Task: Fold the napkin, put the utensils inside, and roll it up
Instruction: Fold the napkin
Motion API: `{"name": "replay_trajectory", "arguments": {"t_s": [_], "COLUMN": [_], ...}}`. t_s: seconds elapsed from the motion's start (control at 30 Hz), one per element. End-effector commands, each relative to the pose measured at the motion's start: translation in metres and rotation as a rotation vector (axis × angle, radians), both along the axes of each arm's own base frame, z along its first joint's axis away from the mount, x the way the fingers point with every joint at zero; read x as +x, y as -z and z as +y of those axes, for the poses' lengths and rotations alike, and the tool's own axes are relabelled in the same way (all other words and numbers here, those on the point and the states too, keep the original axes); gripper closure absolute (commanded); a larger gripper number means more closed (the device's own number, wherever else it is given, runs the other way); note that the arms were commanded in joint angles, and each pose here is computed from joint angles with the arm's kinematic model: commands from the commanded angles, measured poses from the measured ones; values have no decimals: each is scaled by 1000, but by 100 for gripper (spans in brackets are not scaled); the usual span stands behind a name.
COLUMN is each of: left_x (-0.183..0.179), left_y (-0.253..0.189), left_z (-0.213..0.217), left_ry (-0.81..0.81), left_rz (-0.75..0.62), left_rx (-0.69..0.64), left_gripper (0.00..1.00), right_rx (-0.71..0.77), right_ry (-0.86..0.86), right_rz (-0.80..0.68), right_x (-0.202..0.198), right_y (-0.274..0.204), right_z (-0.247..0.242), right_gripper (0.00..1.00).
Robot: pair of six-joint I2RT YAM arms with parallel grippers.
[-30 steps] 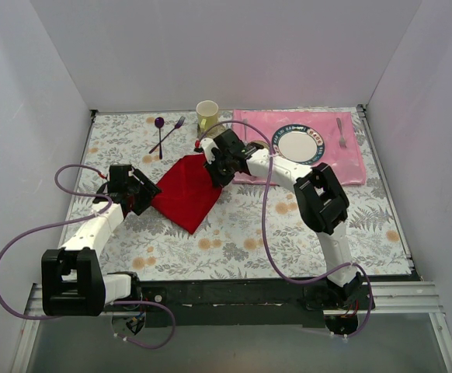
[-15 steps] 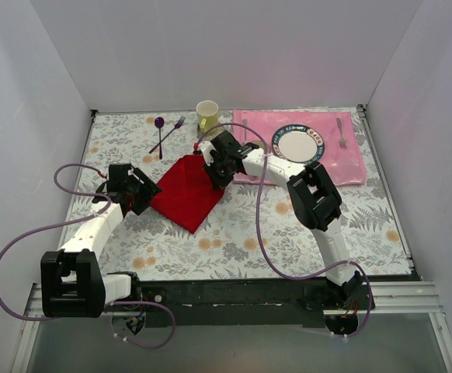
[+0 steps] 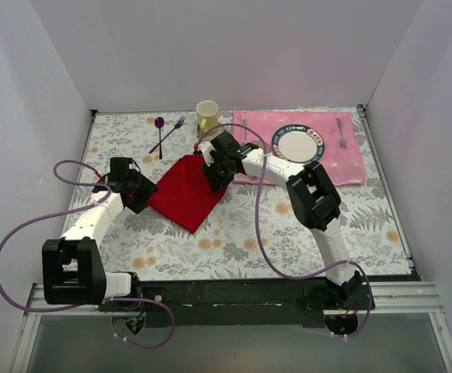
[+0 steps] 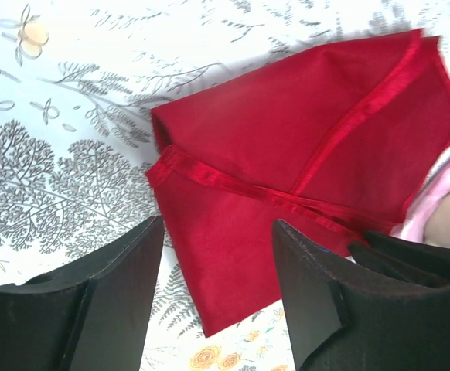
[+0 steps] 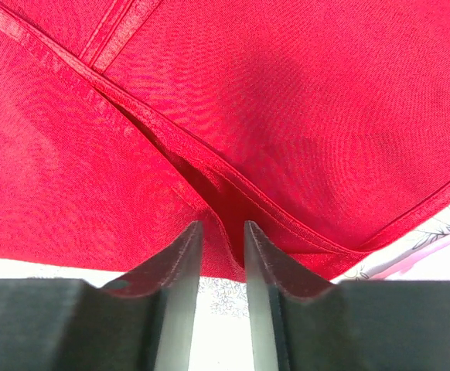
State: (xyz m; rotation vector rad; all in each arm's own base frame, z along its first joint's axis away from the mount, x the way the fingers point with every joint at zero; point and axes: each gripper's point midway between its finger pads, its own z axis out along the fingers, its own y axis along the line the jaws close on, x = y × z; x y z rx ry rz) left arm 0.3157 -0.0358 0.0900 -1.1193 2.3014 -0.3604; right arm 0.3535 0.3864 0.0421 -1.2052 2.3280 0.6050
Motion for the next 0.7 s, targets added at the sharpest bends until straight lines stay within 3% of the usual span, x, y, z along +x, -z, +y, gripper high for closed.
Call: {"name": "replay_trajectory", "arguments": {"t_s": [0.0,0.33,0.47,0.67], "left_x": [-6,-11,-10,-8], "left_y": [3,20,28,27], "left_z": [3,4,5,5], "left_ry": [-37,-42,-35,-15], "left_rz": [18,61,82,66], "left_rx": [-8,-2,5,17], "left_gripper": [43,50,60,66], "right_rx": [42,64,75,71], "right_ry": [11,34,40,39], "right_rz": [-45,-85,-97,-95], "right_x": [8,8,9,7], "right_y": [-29,-54,-62,-62], "right_z": [5,-3,-6,-8], "right_gripper": [60,55,55,55]}}
